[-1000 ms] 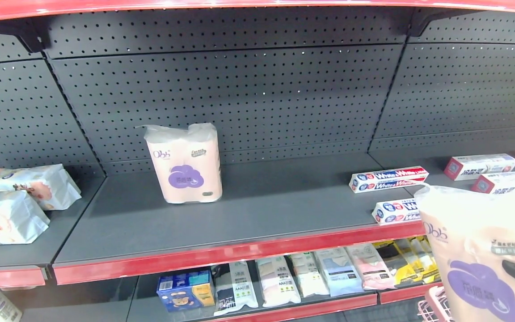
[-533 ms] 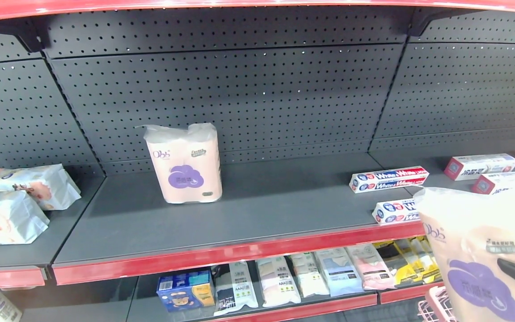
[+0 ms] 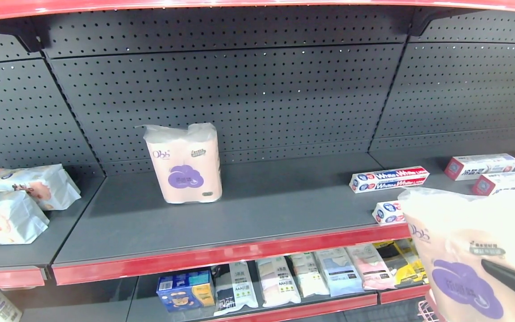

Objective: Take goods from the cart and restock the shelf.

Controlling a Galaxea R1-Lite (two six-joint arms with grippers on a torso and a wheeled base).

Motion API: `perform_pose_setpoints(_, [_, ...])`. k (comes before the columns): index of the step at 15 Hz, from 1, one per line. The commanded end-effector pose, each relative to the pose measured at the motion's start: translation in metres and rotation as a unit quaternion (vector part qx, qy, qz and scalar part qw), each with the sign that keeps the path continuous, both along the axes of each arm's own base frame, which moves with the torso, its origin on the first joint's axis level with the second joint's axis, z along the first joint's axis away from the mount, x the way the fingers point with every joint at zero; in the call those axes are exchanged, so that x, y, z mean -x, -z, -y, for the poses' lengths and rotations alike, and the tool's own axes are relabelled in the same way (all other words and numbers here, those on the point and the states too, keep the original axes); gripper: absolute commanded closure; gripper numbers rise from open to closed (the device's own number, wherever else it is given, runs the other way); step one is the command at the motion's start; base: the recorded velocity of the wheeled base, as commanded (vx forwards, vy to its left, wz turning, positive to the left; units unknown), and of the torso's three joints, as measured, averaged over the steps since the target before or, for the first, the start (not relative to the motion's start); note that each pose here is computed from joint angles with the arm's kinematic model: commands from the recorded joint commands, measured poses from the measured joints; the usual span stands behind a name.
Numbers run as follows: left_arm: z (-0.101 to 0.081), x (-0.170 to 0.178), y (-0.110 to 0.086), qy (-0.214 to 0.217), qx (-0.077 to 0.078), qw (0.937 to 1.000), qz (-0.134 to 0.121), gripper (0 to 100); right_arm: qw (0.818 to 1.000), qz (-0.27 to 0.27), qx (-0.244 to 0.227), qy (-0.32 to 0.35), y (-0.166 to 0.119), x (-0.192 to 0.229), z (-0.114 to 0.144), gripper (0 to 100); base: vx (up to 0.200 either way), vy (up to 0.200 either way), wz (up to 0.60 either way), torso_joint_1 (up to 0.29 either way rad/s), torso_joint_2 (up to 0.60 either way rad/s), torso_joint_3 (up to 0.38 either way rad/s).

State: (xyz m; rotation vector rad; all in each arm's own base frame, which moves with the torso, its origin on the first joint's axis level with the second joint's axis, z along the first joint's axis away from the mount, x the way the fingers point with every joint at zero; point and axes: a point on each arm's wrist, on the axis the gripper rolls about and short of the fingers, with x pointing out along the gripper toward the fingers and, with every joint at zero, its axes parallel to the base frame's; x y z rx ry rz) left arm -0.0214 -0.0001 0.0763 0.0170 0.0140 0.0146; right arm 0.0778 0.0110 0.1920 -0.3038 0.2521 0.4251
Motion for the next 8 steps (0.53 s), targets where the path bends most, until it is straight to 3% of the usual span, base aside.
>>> perform_pose_setpoints(1, [0.0,-0.001,-0.001,-0.002,-0.012,0.9999,-0.003,0,1.0,0.014,-0.002,0.002,-0.015,-0.009,-0.001,100,0.0,0.0,0.0,0.0,0.0,0.0])
perform_pose_setpoints(6, [0.0,0.0,-0.001,0.006,-0.028,0.9996,0.004,0,0.999,0.028,-0.011,0.017,-0.021,-0.001,0.0,100,0.0,0.0,0.0,0.0,0.0,0.0])
perform_pose_setpoints(7, [0.001,0.004,-0.022,0.034,-0.027,0.9986,0.03,0,1.0,0.024,-0.011,0.014,-0.018,-0.001,0.0,100,0.0,0.0,0.0,0.0,0.0,0.0])
perform_pose_setpoints(8, [0.001,-0.02,-0.09,0.058,0.013,0.9981,-0.013,0,0.999,0.026,-0.012,0.013,-0.019,0.0,-0.001,100,0.0,0.0,0.0,0.0,0.0,0.0])
